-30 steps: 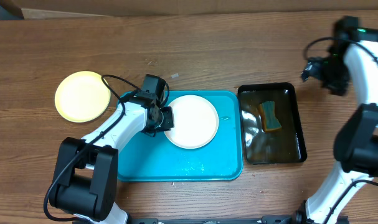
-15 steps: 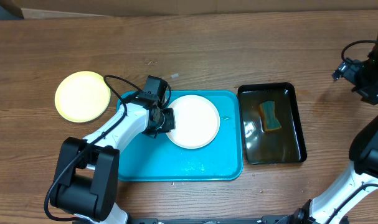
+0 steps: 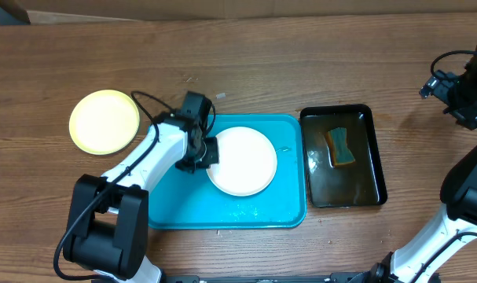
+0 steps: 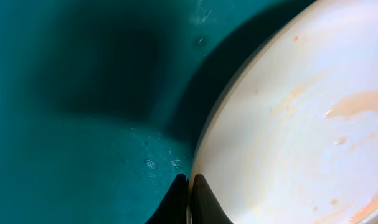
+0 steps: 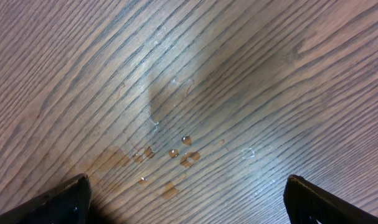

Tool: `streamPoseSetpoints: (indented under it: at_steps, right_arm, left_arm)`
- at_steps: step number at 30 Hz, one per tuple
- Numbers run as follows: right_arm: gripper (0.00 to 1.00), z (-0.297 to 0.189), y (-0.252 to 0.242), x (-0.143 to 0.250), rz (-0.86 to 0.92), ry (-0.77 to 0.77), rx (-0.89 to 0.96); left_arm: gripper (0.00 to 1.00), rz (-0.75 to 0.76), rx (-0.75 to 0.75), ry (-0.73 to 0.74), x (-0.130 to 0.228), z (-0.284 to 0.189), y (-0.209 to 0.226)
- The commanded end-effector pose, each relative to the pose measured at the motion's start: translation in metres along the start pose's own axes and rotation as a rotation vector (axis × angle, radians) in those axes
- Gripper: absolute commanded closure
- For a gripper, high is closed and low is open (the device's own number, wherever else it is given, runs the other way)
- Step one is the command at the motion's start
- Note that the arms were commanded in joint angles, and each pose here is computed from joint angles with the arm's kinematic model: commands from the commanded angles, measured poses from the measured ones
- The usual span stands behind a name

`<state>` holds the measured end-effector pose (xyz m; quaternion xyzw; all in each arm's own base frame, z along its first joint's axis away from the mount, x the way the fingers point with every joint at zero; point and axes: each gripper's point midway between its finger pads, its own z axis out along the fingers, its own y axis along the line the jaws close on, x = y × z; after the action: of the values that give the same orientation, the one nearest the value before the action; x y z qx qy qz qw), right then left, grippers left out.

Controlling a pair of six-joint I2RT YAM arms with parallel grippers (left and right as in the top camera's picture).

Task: Clean dirty plates on tray and stack at the side
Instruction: 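Lift the white plate off the teal tray with the left gripper, then swing the held white plate over to the plate stack on the left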

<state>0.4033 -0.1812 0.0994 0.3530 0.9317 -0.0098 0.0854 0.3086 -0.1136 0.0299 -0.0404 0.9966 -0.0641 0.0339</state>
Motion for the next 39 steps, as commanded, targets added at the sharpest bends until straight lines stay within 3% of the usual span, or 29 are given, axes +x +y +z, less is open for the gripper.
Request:
streamPoseSetpoints:
  at_steps: [1,12,19,31,39]
  right_arm:
    - [0.0,-0.013,0.003,-0.007,0.002,-0.04,-0.011]
    - [0.0,-0.013,0.003,-0.007,0.001,-0.04,-0.011]
    - [0.0,-0.013,0.003,-0.007,0.002,-0.04,-0.011]
    - [0.0,-0.013,0.003,-0.007,0.002,-0.04,-0.011]
    - [0.0,-0.013,0.003,-0.007,0.002,-0.04,-0.011]
  left_arm:
    - [0.96,0.068,-0.009,-0.063,-0.025,-0.024,-0.009]
    - [0.96,0.137,0.042,-0.211,-0.075,-0.118,-0.041]
    - [0.96,0.214,0.022,-0.322,-0.087,-0.141,-0.073]
    - [0.96,0.447,-0.159,-0.572,-0.06,-0.156,-0.162]
    - [0.96,0.583,-0.352,-0.837,-0.035,-0.184,-0.213]
